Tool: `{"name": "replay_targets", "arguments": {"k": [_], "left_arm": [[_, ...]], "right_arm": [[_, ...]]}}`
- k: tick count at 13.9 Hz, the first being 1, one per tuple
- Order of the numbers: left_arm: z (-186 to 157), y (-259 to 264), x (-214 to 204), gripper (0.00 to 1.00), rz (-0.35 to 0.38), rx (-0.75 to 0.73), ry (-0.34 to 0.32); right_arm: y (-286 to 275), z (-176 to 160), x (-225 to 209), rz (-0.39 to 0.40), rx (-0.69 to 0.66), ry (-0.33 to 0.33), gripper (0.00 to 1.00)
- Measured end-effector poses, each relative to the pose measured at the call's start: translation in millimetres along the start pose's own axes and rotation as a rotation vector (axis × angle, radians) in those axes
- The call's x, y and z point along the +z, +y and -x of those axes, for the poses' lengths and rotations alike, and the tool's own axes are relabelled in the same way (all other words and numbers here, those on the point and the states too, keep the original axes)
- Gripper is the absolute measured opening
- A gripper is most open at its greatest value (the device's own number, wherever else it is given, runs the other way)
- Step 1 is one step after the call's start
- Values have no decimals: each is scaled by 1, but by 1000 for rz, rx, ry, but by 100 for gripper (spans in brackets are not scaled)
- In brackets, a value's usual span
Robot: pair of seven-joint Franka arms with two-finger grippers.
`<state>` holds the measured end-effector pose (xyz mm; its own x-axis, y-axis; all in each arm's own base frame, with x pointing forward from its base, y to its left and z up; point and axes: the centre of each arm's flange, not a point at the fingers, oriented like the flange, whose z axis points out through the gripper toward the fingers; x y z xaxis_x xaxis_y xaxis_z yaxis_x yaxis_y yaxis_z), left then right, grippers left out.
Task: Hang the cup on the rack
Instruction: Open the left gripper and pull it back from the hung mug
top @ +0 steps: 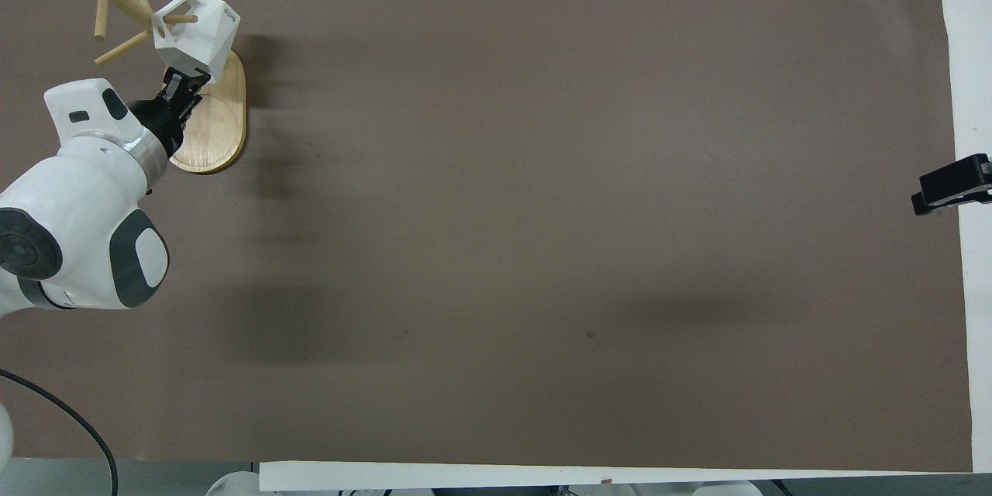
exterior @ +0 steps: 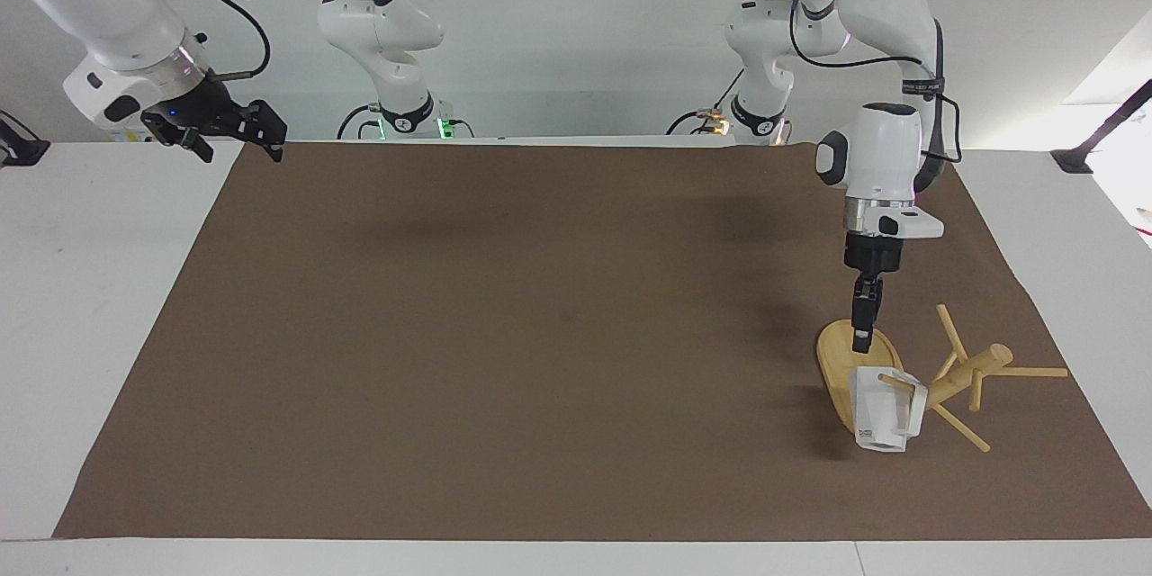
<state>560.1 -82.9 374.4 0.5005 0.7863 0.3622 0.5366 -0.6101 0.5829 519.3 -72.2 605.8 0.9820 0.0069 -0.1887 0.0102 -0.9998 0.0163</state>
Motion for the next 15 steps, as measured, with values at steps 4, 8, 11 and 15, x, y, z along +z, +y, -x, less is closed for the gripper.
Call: {"name": "replay_targets", "arguments": {"k": [4, 8, 11, 15], "left_arm": [[-6, 4, -1, 93, -92, -6, -51], [-20, 28, -23, 100, -263, 62, -166], [-25, 36, -53, 100, -344, 149, -240], [-33, 25, -105, 100, -456, 379, -409]], "right_arm": [[-2, 0, 0, 1, -5, 0, 100], [-2, 0, 0, 1, -4, 0, 100], [-2, 0, 0, 1, -4, 0, 100], [-2, 0, 0, 1, -4, 0, 100]]}}
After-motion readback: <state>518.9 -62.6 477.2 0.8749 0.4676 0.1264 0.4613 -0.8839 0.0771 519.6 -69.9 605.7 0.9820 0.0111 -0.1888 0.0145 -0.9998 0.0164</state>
